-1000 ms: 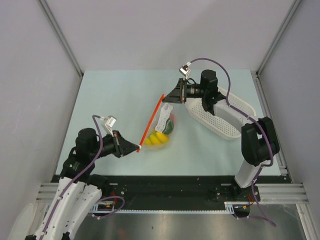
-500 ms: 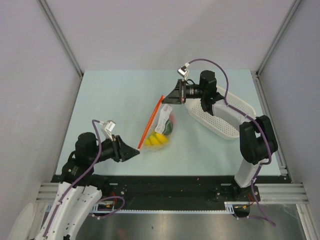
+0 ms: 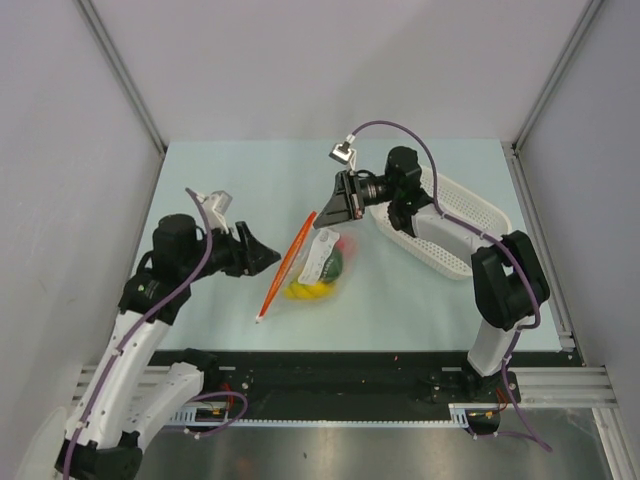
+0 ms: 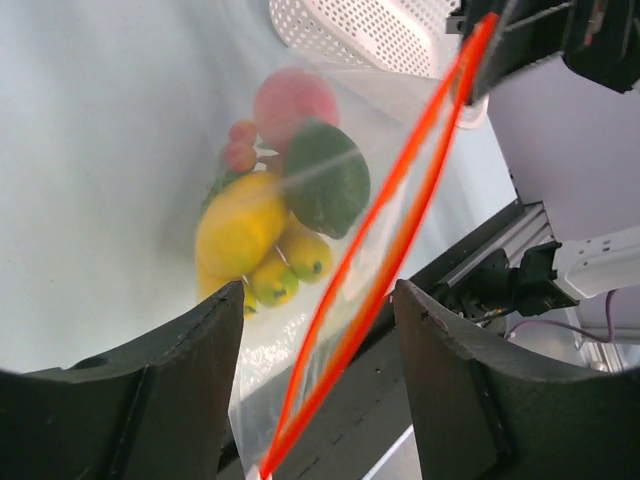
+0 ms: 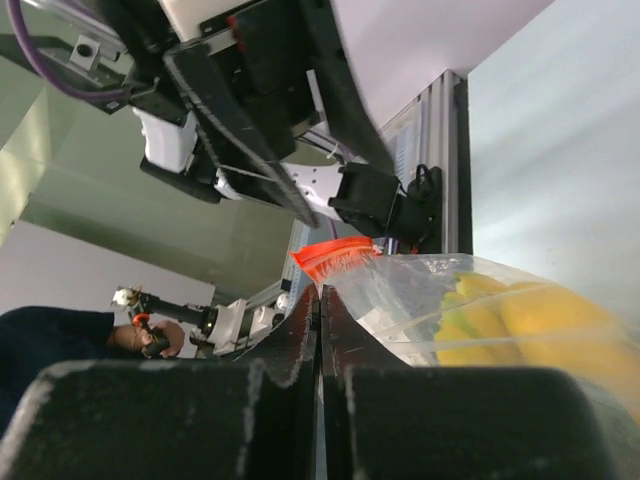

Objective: Open the zip-top bag and remove the fake food

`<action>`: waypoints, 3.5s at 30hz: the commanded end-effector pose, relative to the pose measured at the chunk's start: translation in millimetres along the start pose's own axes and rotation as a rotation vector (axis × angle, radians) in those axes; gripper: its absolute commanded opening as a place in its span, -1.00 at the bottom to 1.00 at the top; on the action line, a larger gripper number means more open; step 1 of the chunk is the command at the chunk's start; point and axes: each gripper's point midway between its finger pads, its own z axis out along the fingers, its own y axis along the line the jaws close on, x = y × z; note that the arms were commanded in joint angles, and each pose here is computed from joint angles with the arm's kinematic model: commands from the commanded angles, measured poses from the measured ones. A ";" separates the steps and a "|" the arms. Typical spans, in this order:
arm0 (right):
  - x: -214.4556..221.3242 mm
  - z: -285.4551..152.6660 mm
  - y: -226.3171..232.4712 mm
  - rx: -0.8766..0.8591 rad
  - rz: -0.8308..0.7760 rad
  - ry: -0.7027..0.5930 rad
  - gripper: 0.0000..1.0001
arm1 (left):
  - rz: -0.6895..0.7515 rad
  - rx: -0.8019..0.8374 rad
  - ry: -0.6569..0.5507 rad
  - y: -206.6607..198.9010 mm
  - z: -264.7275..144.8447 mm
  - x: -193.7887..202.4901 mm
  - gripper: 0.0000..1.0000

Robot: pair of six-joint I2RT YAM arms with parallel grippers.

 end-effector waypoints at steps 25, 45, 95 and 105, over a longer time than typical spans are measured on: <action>-2.9 3.1 -33.1 0.208 0.031 -0.083 -0.95 | -0.016 -0.080 0.012 24.3 19.9 -2.0 -1.00; 21.5 14.4 -22.7 0.777 0.036 -0.193 0.45 | -0.245 -0.128 -0.118 26.4 18.3 -8.8 -1.00; 151.3 103.5 -119.6 0.710 0.375 0.057 0.18 | -0.381 0.006 0.061 3.5 60.6 32.3 -1.00; 158.6 116.2 -131.2 0.673 0.471 0.023 0.18 | -0.399 0.012 0.089 -2.2 62.5 45.2 -1.00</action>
